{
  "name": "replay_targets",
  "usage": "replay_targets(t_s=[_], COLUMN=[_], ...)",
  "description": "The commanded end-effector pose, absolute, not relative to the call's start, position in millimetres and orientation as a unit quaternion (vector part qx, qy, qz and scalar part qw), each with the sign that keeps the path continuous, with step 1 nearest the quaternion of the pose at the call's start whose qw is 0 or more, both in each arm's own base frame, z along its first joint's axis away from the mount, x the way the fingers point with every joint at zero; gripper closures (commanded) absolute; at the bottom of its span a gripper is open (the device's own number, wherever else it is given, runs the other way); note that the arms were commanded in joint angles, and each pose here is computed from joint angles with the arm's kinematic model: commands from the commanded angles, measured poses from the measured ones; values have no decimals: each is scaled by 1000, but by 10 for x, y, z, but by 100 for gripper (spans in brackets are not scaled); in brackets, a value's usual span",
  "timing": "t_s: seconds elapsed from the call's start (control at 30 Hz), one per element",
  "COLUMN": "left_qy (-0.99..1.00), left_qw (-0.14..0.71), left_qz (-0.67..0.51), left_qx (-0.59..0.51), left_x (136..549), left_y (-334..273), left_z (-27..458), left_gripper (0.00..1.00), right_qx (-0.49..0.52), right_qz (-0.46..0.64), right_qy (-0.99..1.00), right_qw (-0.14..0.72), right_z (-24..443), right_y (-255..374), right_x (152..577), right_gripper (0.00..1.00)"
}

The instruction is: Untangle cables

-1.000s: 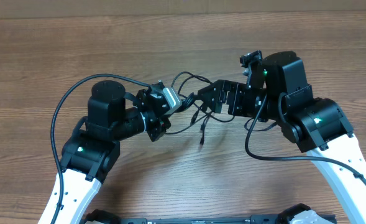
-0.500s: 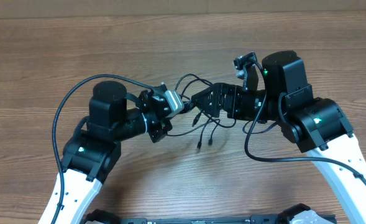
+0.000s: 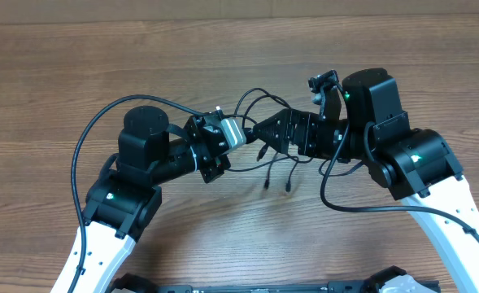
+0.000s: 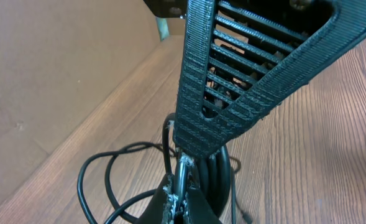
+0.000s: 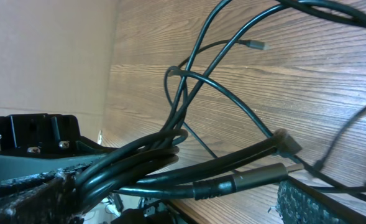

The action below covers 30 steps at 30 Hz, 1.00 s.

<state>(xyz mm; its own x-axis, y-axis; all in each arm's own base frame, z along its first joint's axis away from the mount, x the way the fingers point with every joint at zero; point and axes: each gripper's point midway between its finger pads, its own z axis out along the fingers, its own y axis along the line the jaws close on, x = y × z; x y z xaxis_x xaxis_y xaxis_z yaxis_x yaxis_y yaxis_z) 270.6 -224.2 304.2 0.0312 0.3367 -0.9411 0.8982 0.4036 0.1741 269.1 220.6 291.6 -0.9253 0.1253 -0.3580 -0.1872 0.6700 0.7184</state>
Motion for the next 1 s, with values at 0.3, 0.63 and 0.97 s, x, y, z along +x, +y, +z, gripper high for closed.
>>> replay_targets(t_s=[0.3, 0.63, 0.97], left_qy=[617, 620, 626], left_qw=[561, 573, 576], left_qz=[-276, -302, -335], left_qx=[478, 443, 405], left_x=[2668, 2707, 2727], left_y=[-2298, -2311, -2319], left_z=[3256, 3410, 3543], left_gripper=[96, 96, 96], right_qx=[13, 35, 42], right_qz=[352, 304, 288], right_qy=[922, 940, 943], right_qw=[163, 153, 162], right_z=[2657, 2477, 2452], right_y=[2089, 1946, 1894], right_x=[2708, 2712, 2744], right_gripper=[2, 4, 4])
